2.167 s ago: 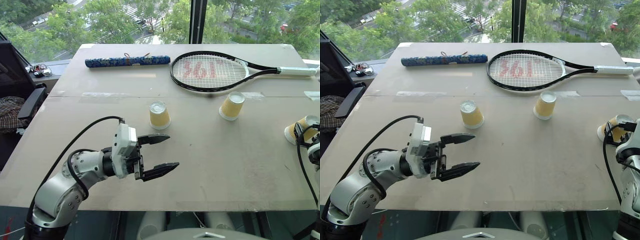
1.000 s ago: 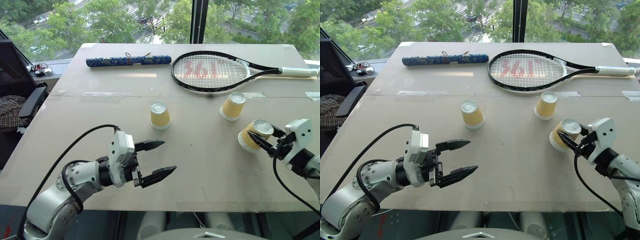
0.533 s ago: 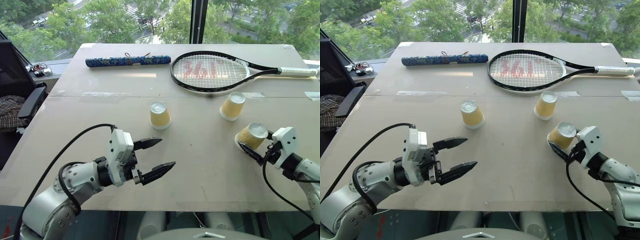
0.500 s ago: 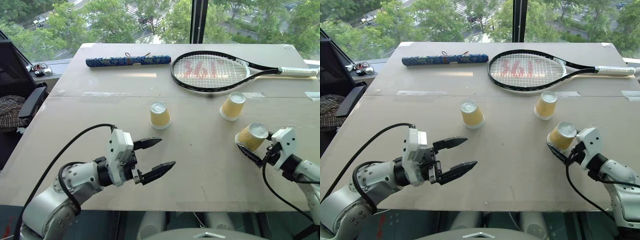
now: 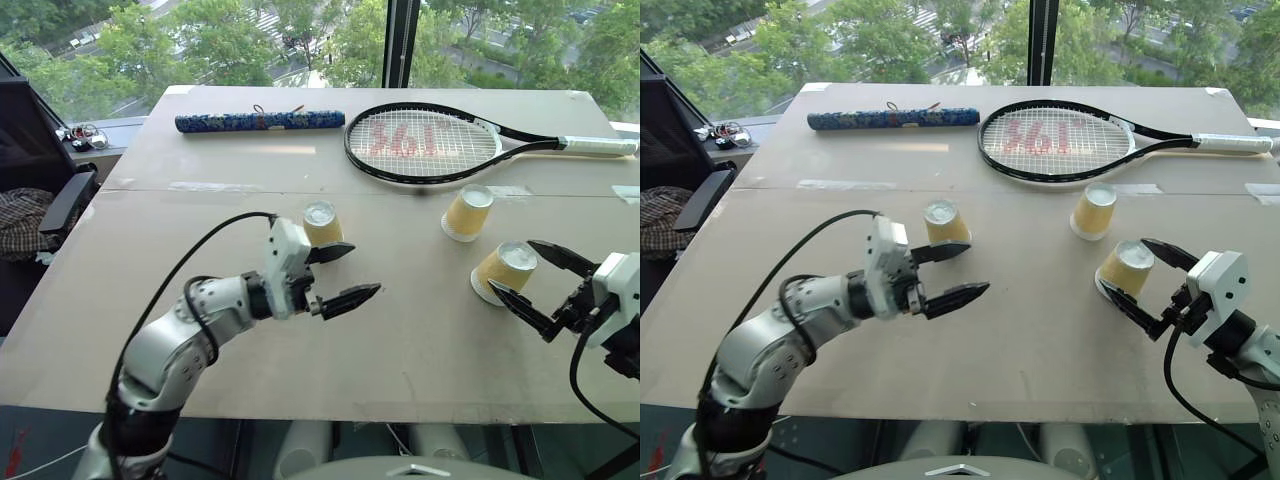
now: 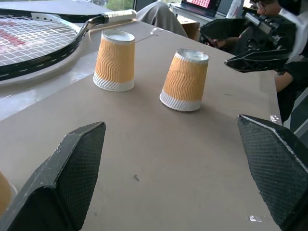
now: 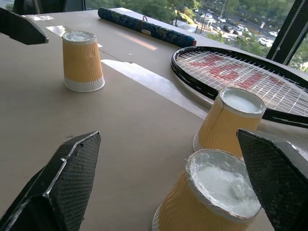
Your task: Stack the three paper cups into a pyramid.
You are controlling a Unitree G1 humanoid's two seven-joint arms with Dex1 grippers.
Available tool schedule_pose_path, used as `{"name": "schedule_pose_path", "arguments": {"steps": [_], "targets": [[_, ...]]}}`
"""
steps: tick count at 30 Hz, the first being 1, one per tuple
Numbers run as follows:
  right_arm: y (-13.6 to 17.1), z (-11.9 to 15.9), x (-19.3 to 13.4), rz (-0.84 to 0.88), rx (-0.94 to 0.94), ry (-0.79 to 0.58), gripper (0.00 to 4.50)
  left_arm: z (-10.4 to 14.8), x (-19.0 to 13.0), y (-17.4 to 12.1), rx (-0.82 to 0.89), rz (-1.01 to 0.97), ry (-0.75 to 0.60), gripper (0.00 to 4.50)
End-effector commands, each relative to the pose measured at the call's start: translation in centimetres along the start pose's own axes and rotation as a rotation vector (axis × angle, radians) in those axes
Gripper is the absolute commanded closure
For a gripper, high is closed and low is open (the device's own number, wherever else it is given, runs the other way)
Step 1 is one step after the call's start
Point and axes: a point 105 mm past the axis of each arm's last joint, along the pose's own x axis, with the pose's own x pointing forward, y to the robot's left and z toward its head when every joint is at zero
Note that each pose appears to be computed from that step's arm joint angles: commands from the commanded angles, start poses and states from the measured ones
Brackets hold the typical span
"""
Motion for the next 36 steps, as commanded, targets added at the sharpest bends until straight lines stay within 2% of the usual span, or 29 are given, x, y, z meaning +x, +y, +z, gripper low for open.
{"name": "schedule_pose_path", "arguments": {"steps": [1, 4, 14, 21, 29, 36], "targets": [[-0.6, 1.2, -1.1, -0.053, -0.060, -0.006, 0.04, -0.1, 1.4, 0.4, 0.027, -0.023, 0.001, 0.00], [-0.3, 1.5, -2.4, -0.078, -0.067, 0.004, 0.04, -0.1, 3.8, 1.8, 0.040, -0.005, -0.010, 0.00], [1.7, 1.9, -5.6, -0.195, -0.057, 0.015, 0.04, 0.8, 11.4, 3.7, 0.074, -0.033, -0.010, 0.00], [2.8, 1.7, -7.2, -0.271, -0.057, 0.039, 0.04, 2.8, 17.5, 4.2, 0.152, -0.051, -0.006, 0.00], [2.9, 1.9, -8.2, -0.351, -0.069, 0.051, 0.04, 3.4, 20.4, 5.0, 0.131, -0.005, 0.002, 0.00], [3.0, 2.1, -8.3, -0.391, -0.082, 0.051, 0.04, 3.2, 21.5, 4.6, 0.132, -0.013, 0.014, 0.00]]}}
